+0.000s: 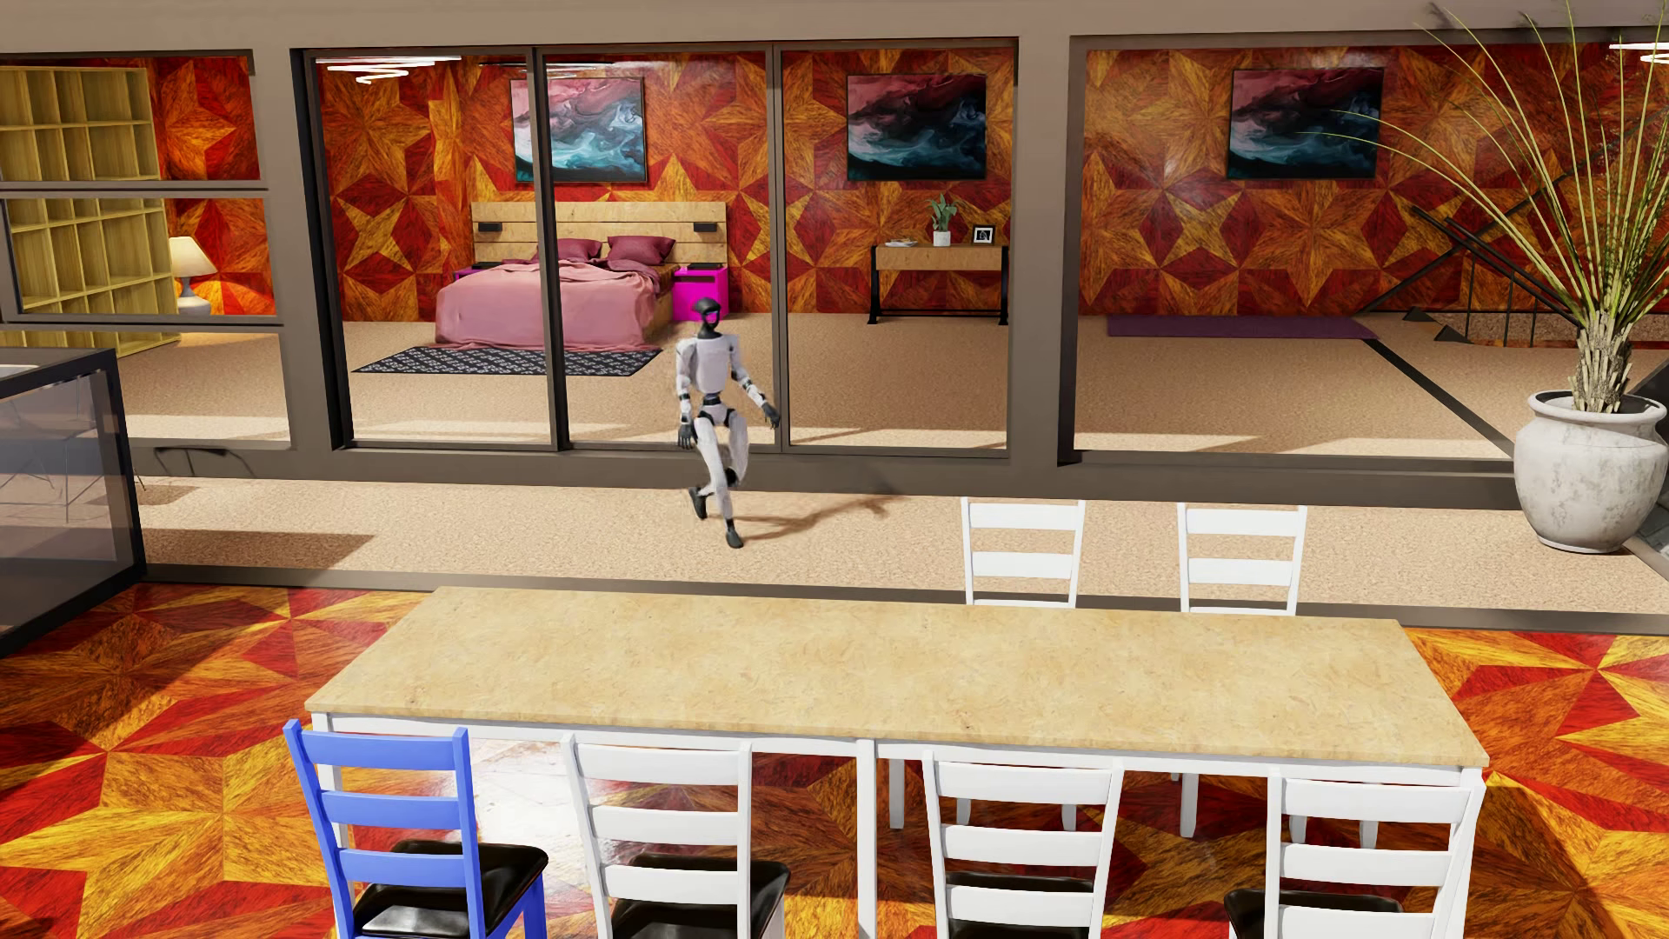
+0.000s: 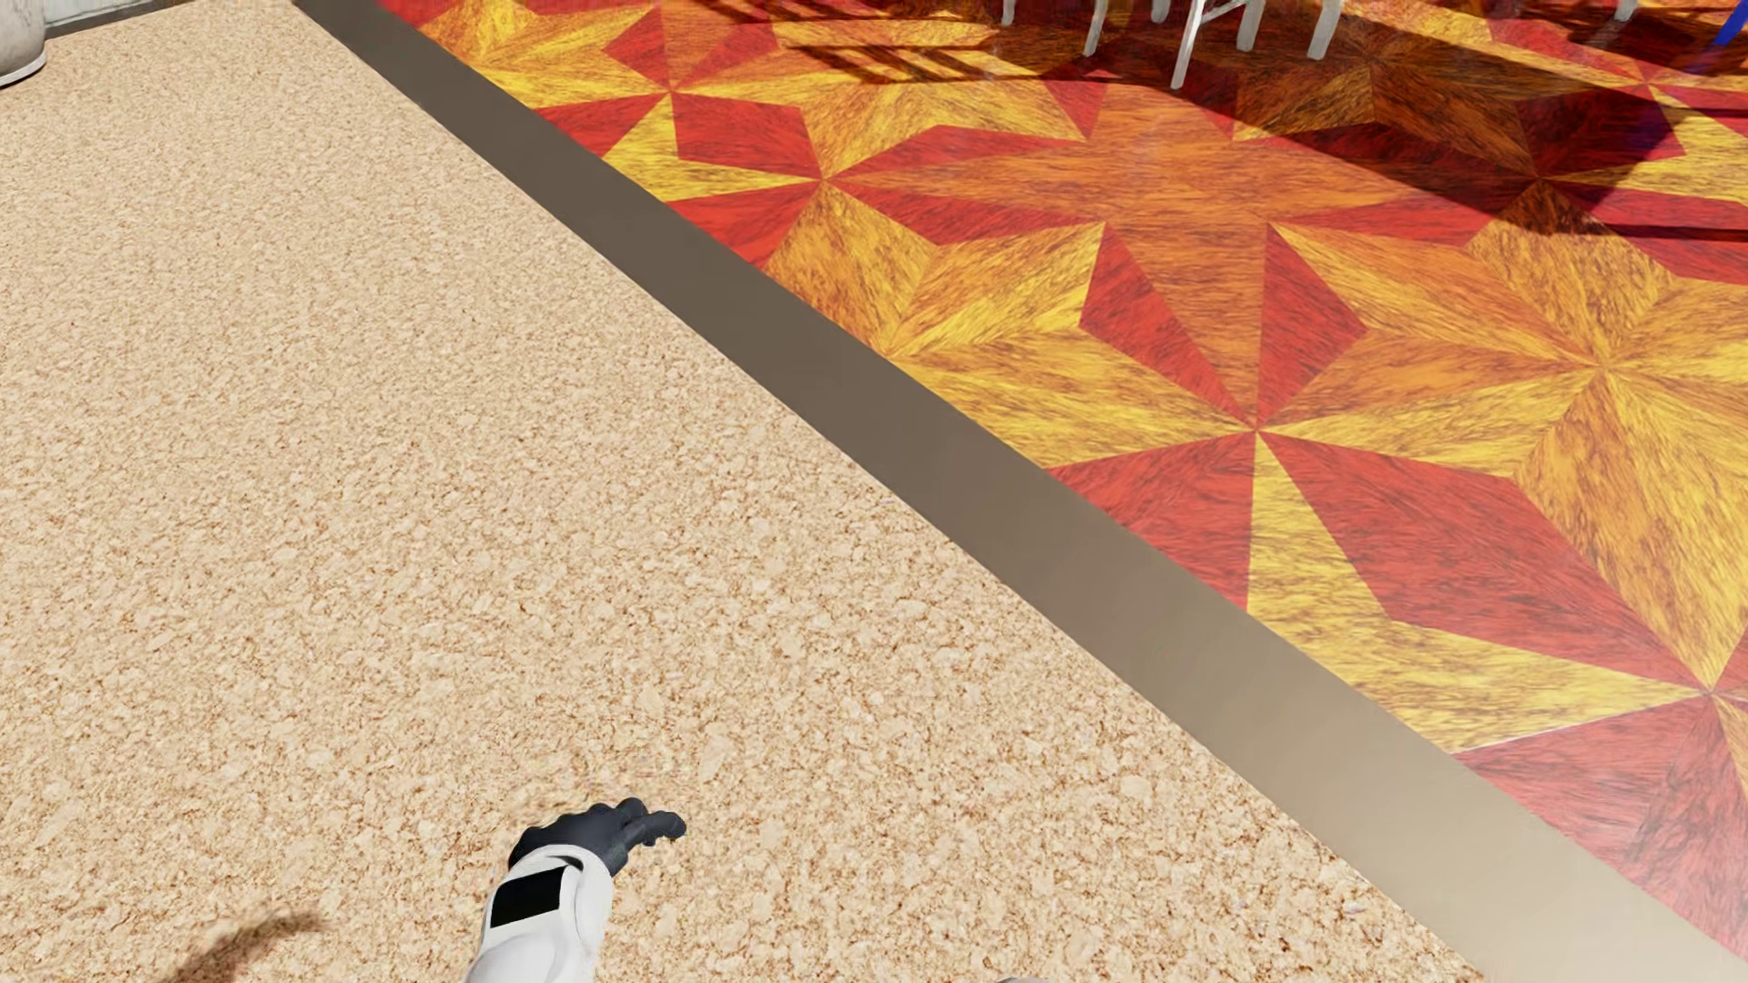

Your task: Move towards the table

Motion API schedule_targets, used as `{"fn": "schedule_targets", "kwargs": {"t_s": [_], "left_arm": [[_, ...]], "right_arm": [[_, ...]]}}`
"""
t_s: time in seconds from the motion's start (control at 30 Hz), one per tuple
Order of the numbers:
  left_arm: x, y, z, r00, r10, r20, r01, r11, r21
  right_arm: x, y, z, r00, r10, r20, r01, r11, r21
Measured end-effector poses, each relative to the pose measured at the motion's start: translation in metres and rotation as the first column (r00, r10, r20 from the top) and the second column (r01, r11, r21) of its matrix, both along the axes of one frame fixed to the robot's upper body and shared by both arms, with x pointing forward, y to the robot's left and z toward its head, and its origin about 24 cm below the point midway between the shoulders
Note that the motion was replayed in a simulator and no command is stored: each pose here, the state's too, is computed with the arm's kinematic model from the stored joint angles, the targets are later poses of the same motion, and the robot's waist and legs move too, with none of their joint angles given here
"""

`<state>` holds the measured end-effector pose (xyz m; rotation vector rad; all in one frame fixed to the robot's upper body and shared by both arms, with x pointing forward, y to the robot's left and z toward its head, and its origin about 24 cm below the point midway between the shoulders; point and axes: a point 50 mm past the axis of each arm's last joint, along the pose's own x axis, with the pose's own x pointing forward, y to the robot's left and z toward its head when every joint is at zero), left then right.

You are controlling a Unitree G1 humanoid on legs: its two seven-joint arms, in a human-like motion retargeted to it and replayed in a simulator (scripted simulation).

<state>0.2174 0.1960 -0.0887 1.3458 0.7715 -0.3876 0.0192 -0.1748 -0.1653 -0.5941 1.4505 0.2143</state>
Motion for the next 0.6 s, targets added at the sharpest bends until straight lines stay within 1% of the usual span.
{"fn": "schedule_targets", "kwargs": {"t_s": [0.03, 0.07, 0.1, 0.13, 0.17, 0.2, 0.23, 0.27, 0.3, 0.37, 0.4, 0.47, 0.5, 0.53, 0.57, 0.6], "left_arm": [[-0.028, 0.006, -0.019, 0.989, 0.078, -0.125, -0.079, 0.997, 0.001], [-0.061, 0.013, -0.037, 0.958, 0.161, -0.237, -0.158, 0.987, 0.034], [-0.098, 0.017, -0.052, 0.911, 0.224, -0.346, -0.206, 0.974, 0.091], [-0.136, 0.018, -0.063, 0.854, 0.251, -0.456, -0.206, 0.967, 0.149], [-0.172, 0.013, -0.071, 0.795, 0.23, -0.561, -0.16, 0.972, 0.173], [-0.203, 0.003, -0.075, 0.742, 0.17, -0.648, -0.093, 0.984, 0.152], [-0.227, -0.009, -0.078, 0.701, 0.095, -0.707, -0.034, 0.994, 0.1], [-0.246, -0.022, -0.078, 0.664, 0.035, -0.747, -0.011, 0.999, 0.037], [-0.26, -0.032, -0.078, 0.627, 0.011, -0.779, -0.035, 0.999, -0.014], [-0.268, -0.045, -0.078, 0.572, 0.0, -0.82, -0.099, 0.993, -0.07], [-0.261, -0.045, -0.078, 0.575, -0.006, -0.818, -0.107, 0.991, -0.082], [-0.234, -0.034, -0.078, 0.649, 0.017, -0.761, -0.086, 0.995, -0.051], [-0.216, -0.026, -0.077, 0.708, 0.04, -0.706, -0.064, 0.998, -0.008], [-0.196, -0.018, -0.074, 0.771, 0.074, -0.633, -0.056, 0.997, 0.049], [-0.178, -0.011, -0.07, 0.827, 0.116, -0.55, -0.069, 0.992, 0.104], [-0.159, -0.005, -0.066, 0.871, 0.155, -0.466, -0.099, 0.985, 0.143]], "right_arm": [[-0.006, 0.004, -0.001, 0.999, -0.047, -0.009, 0.047, 0.999, 0.011], [-0.006, 0.005, -0.001, 1.0, -0.028, -0.014, 0.028, 1.0, 0.007], [0.002, 0.006, -0.001, 0.999, 0.046, -0.008, -0.046, 0.999, -0.002], [0.016, 0.006, -0.001, 0.99, 0.14, 0.018, -0.139, 0.99, -0.013], [0.036, 0.007, 0.002, 0.975, 0.212, 0.068, -0.211, 0.977, -0.023], [0.058, 0.006, 0.006, 0.956, 0.259, 0.139, -0.256, 0.966, -0.038], [0.081, 0.007, 0.012, 0.932, 0.283, 0.227, -0.278, 0.959, -0.055], [0.103, 0.008, 0.02, 0.903, 0.288, 0.32, -0.28, 0.957, -0.071], [0.121, 0.009, 0.029, 0.869, 0.285, 0.405, -0.273, 0.958, -0.09], [0.146, 0.011, 0.043, 0.81, 0.272, 0.52, -0.249, 0.962, -0.115], [0.153, 0.012, 0.047, 0.793, 0.266, 0.548, -0.24, 0.963, -0.12], [0.155, 0.014, 0.047, 0.799, 0.264, 0.541, -0.236, 0.964, -0.122], [0.152, 0.017, 0.042, 0.819, 0.283, 0.499, -0.258, 0.959, -0.12], [0.148, 0.02, 0.035, 0.837, 0.337, 0.432, -0.316, 0.941, -0.122], [0.144, 0.025, 0.028, 0.838, 0.427, 0.339, -0.409, 0.904, -0.128], [0.138, 0.029, 0.022, 0.809, 0.539, 0.233, -0.524, 0.842, -0.128]]}}
